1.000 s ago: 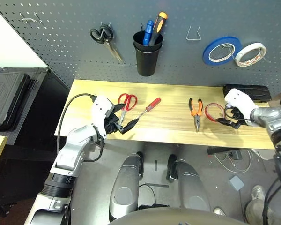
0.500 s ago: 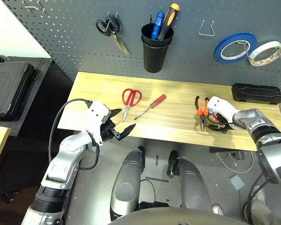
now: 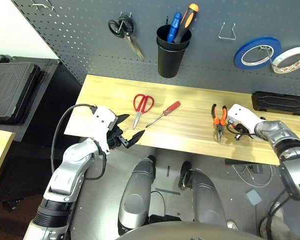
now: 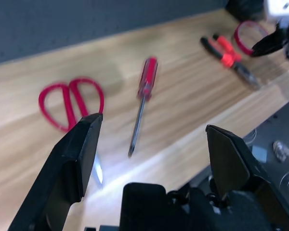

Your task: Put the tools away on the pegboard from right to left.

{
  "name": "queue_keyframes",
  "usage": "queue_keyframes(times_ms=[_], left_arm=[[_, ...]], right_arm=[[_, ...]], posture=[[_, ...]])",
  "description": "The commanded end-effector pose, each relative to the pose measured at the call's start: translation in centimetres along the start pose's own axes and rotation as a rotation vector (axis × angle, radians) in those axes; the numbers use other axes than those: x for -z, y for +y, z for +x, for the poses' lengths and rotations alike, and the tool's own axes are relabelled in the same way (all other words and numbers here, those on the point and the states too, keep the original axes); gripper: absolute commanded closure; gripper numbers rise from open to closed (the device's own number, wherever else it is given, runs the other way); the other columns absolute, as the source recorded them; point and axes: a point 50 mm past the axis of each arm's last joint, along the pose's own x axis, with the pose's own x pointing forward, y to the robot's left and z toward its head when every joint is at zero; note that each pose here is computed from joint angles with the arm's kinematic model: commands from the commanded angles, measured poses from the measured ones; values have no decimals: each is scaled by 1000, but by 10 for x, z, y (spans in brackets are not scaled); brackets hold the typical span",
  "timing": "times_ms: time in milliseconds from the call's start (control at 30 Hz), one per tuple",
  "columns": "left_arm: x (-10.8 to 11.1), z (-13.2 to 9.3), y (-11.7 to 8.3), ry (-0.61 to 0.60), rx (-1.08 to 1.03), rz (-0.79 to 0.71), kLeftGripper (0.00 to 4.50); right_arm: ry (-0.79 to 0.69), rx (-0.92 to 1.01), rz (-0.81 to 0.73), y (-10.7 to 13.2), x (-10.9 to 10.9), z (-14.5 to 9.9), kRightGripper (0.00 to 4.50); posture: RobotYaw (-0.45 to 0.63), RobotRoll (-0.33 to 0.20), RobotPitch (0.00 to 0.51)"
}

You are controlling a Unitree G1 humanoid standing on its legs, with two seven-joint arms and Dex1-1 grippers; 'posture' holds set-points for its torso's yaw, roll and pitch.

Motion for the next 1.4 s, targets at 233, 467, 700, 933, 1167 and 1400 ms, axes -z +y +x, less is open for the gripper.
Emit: queue_keyframes(times_ms=[233, 467, 700, 933, 1167, 1400], left_arm=[[-30, 3, -29, -160, 187, 60, 0], [-54, 3, -43, -270, 292, 126, 0], [-73, 10, -52, -341, 369, 182, 0], [-89, 12, -55, -382, 436, 265, 0], [-101, 17, -55, -435, 444, 284, 0], [-109, 21, -52, -478, 436, 270, 0]], right_arm=[[-85, 167, 45, 1, 34, -18, 4476], [-230, 337, 22, 5, 44, -35, 4476], [-336, 546, -15, 11, 54, -55, 4476], [-311, 773, -67, -17, 65, -77, 4476], [-335, 913, -103, -47, 57, -90, 4476], [-372, 935, -114, -63, 43, -91, 4476]], posture=[[323, 0, 298], [315, 0, 295], [309, 0, 284], [291, 0, 271], [276, 0, 263], [262, 0, 261]])
